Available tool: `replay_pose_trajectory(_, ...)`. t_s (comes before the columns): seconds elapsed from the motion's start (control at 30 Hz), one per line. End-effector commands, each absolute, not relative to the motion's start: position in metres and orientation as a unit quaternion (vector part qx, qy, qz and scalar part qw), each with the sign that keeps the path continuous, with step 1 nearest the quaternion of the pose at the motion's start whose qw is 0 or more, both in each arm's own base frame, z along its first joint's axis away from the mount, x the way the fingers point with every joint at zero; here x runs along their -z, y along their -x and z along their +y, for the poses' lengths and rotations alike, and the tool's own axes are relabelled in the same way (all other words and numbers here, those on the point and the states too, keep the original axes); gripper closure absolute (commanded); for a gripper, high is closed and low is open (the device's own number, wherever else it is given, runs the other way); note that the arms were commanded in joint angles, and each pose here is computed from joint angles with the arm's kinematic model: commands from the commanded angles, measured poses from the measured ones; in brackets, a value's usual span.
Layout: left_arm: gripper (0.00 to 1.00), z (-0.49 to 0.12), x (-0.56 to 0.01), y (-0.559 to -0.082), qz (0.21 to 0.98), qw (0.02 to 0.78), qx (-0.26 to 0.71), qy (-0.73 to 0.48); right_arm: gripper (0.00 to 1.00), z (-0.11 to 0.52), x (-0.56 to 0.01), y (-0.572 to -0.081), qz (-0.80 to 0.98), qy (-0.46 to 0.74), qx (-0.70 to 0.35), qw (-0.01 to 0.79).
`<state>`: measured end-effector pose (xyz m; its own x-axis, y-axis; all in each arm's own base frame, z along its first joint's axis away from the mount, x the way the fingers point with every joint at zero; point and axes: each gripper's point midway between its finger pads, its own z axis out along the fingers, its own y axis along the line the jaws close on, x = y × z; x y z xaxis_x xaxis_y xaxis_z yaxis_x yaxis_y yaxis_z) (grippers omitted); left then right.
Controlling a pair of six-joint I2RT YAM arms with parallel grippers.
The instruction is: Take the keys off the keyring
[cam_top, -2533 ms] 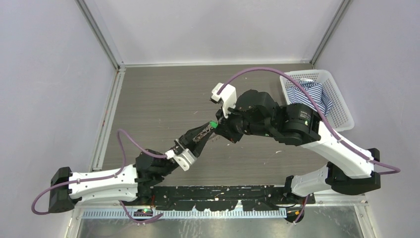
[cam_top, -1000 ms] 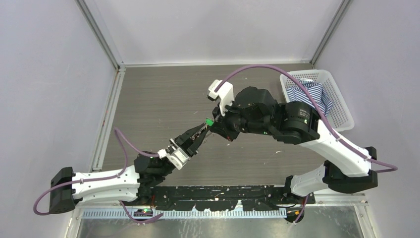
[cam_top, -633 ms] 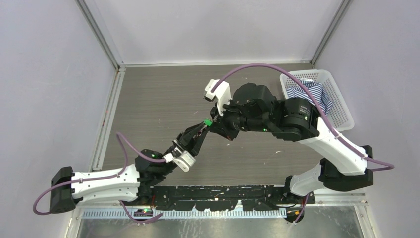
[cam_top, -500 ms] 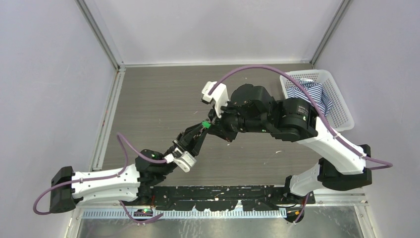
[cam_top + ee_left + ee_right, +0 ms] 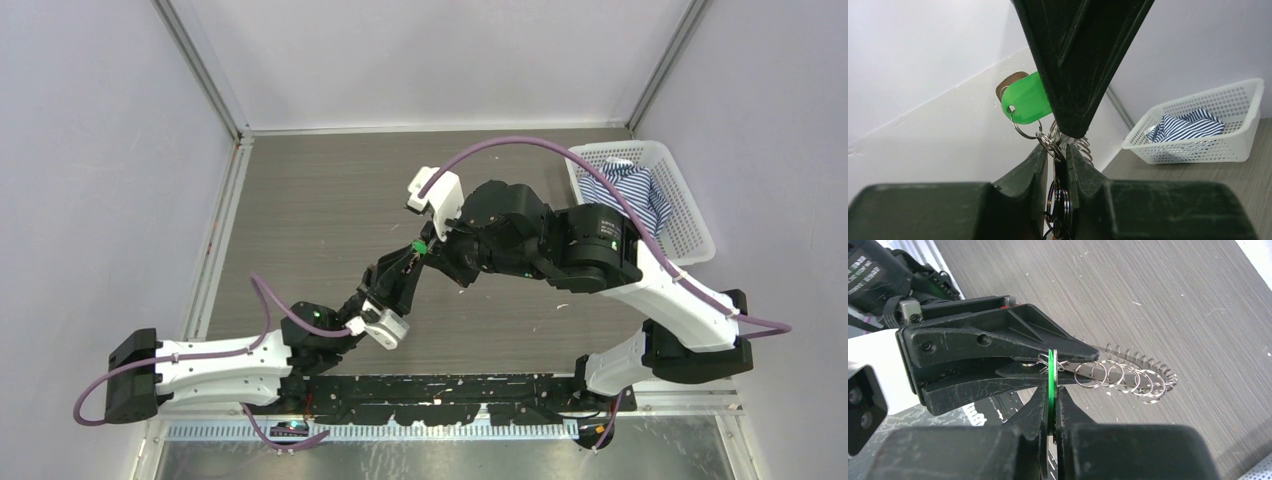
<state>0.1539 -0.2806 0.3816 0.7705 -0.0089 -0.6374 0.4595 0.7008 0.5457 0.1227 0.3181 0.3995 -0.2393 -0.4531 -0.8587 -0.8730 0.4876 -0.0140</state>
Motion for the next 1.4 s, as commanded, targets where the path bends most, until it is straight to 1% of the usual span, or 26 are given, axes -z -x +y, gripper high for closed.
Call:
replay_pose_trajectory(0.0,1.0,-0.285,-0.37,-0.159,0.317,0.862,0.1,-0.383,0.99,0.323,-0.452,-0.137,0.72,0.373,-0.281,0.513)
replay_pose_trajectory(0.2,1.0,-0.28,-0.374,-0.157,0.319,0.866,0.115,-0.368,0.99,0.319,-0.453,-0.149,0.727,0.347,-0.262,0.532)
replay_pose_trajectory(0.3,1.0,-0.278,-0.374,-0.156,0.326,0.865,0.131,-0.357,0.99,0.322,-0.452,-0.151,0.725,0.337,-0.27,0.537)
replay_pose_trajectory(0.63,1.0,-0.255,-0.386,-0.153,0.356,0.869,0.263,-0.222,0.99,0.328,-0.465,-0.151,0.684,0.293,-0.345,0.572)
replay_pose_trajectory(1.07,1.0,-0.233,-0.398,-0.151,0.356,0.862,0.339,-0.126,0.99,0.329,-0.463,-0.138,0.67,0.305,-0.379,0.561)
replay_pose_trajectory(1.37,1.0,-0.213,-0.409,-0.157,0.356,0.857,0.365,-0.069,0.99,0.329,-0.459,-0.13,0.672,0.31,-0.393,0.545)
